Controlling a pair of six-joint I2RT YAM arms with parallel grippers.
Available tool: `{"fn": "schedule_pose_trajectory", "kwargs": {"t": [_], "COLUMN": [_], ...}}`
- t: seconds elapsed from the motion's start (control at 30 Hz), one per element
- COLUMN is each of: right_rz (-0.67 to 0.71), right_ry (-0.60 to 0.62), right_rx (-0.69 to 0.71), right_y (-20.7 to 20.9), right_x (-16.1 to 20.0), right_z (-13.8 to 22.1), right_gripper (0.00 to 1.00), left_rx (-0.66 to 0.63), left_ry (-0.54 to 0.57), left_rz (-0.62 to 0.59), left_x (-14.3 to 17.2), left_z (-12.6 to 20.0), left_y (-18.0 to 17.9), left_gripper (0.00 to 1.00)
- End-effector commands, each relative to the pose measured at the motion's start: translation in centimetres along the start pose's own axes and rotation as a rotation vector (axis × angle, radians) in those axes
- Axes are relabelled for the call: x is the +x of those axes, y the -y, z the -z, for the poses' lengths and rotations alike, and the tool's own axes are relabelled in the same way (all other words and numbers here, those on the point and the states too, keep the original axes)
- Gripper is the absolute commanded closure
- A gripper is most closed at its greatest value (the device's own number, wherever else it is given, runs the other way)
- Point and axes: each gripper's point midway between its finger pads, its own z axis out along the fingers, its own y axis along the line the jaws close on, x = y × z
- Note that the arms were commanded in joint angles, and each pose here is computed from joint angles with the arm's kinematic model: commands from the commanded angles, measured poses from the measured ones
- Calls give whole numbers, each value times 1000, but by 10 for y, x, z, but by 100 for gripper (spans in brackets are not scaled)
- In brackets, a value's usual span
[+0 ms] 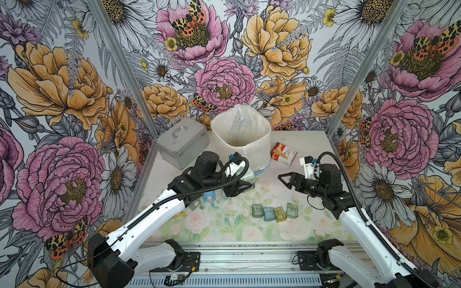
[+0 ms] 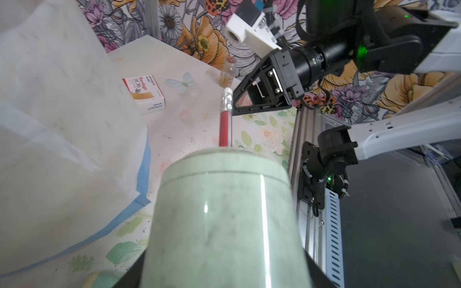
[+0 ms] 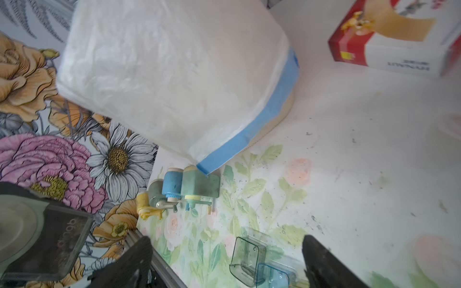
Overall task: Take out the pencil sharpener tray and clean the shavings
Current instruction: Open the container of the pencil sharpener.
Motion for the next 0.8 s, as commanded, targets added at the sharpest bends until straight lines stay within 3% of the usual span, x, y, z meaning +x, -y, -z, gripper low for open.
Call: {"fn": "schedule_pose_trajectory", "kwargs": {"t": [0.0,0.13,0.33,0.47,0.6,0.77], "right_rz": [192,264,361,428,536,553], "right_ry": [11,23,17,-2,55,19], "right_rx": [-156,-267,-364,-423,-421,-499], "right_y": [-37,-64,-97,-117,-125,-143], "right_x": [-2,2,12,27,38,51], "right_z": [5,10,19,26,35,42], "right_gripper": [6,6,7,8,7,4], "left_rx": [174,289,407,433,430,441], "left_ry": [-35,-60,-2,2,13,17], "left_rz": [-35,-3,13,29,16,31], "left_x": [15,20,4,2,-1,-3], "left_z": [4,12,29,31,35,37], "left_y": [29,47,61,64,66,68], "left_gripper": [100,100,100,100,100,100]}}
